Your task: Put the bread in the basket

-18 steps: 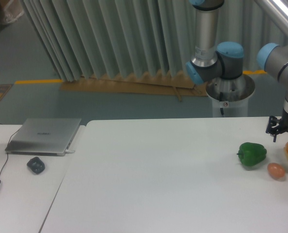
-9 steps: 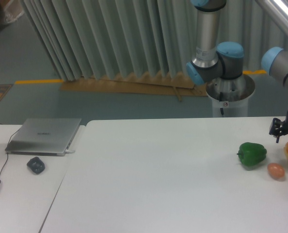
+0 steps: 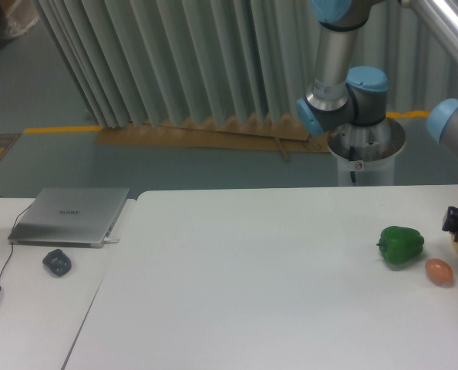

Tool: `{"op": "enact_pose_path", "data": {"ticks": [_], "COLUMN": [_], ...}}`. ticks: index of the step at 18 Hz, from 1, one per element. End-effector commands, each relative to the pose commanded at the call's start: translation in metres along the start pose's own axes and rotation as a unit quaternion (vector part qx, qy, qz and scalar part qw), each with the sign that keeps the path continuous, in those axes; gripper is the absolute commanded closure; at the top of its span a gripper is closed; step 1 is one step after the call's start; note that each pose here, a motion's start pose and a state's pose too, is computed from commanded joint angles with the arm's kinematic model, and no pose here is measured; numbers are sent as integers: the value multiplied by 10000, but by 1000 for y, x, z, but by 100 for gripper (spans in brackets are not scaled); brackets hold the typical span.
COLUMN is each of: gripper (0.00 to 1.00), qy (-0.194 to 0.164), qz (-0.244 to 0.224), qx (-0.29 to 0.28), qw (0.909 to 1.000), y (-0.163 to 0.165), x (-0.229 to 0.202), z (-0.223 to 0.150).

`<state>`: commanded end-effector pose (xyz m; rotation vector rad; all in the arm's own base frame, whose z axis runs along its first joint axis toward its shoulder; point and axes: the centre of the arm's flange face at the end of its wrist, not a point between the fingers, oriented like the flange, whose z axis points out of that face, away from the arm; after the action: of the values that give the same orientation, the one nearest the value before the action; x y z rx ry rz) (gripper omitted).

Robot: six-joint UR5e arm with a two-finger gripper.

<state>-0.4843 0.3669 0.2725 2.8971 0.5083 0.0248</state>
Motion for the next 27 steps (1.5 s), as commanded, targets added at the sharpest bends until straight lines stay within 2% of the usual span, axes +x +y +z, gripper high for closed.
{"op": "enact_pose_path", "data": {"ticks": [7, 8, 9, 11, 12, 13, 22, 24, 27], "gripper": [0, 19, 32, 54, 60, 73, 74, 74, 74], "qy": [-49, -51, -56, -56, -50, -78, -76, -68, -109], "qz": [11, 5, 20, 19, 52, 57, 226, 269, 231], "qx": [-74, -85, -90, -79, -101, -99, -97, -124, -37], "qw": [10000, 10000, 9999, 10000, 9999, 9999, 9997, 9995, 9997], "y": [-2, -2, -2, -1, -2, -4, -1, 2, 13], "x": [1, 2, 2, 2, 5, 8, 29, 34, 30], "z": [11, 11, 10, 9, 9, 8, -16, -30, -70]}}
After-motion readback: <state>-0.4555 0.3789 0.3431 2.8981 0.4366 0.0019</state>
